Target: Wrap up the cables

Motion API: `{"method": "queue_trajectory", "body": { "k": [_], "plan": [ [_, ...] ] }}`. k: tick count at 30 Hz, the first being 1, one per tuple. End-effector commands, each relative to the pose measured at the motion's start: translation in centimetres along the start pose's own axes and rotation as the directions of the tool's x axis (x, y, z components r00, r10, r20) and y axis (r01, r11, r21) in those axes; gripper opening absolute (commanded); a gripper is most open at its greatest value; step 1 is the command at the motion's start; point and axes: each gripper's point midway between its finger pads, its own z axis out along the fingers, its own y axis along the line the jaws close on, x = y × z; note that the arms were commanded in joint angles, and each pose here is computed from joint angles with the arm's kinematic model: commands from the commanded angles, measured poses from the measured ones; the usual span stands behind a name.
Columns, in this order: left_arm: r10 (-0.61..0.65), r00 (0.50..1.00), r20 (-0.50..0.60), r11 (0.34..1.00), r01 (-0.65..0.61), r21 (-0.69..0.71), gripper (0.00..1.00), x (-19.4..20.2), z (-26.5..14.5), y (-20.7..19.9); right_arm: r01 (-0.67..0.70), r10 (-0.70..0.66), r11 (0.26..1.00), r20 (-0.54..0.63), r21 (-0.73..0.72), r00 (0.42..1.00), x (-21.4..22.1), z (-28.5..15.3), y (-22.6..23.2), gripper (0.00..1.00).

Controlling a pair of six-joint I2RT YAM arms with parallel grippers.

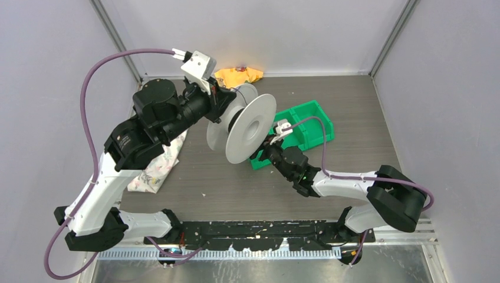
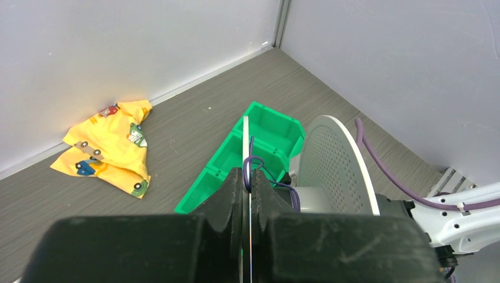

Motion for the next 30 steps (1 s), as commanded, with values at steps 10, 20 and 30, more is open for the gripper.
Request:
{"method": "queue_trajectory", "body": {
  "k": [10, 20, 30],
  "plan": [
    [-0.108, 0.962, 0.249, 0.992, 0.119, -0.03, 0.0, -5.6, -1.0, 0.7, -0.158, 0.165, 0.986, 0.162, -0.057, 0.973, -4.7, 0.1, 1.4, 0.01],
    [-0.08, 0.904, 0.42, 0.97, 0.168, -0.177, 0.0, -4.6, 0.1, 4.0, -0.25, 0.25, 0.963, -0.009, -0.103, 0.968, -3.0, -2.1, 2.9, 0.01],
    [-0.088, 0.87, 0.485, 0.927, 0.25, -0.28, 0.0, -1.5, 3.7, 6.0, -0.394, 0.386, 0.891, -0.079, -0.226, 0.919, -5.0, -2.9, 7.2, 0.15]
  ]
}}
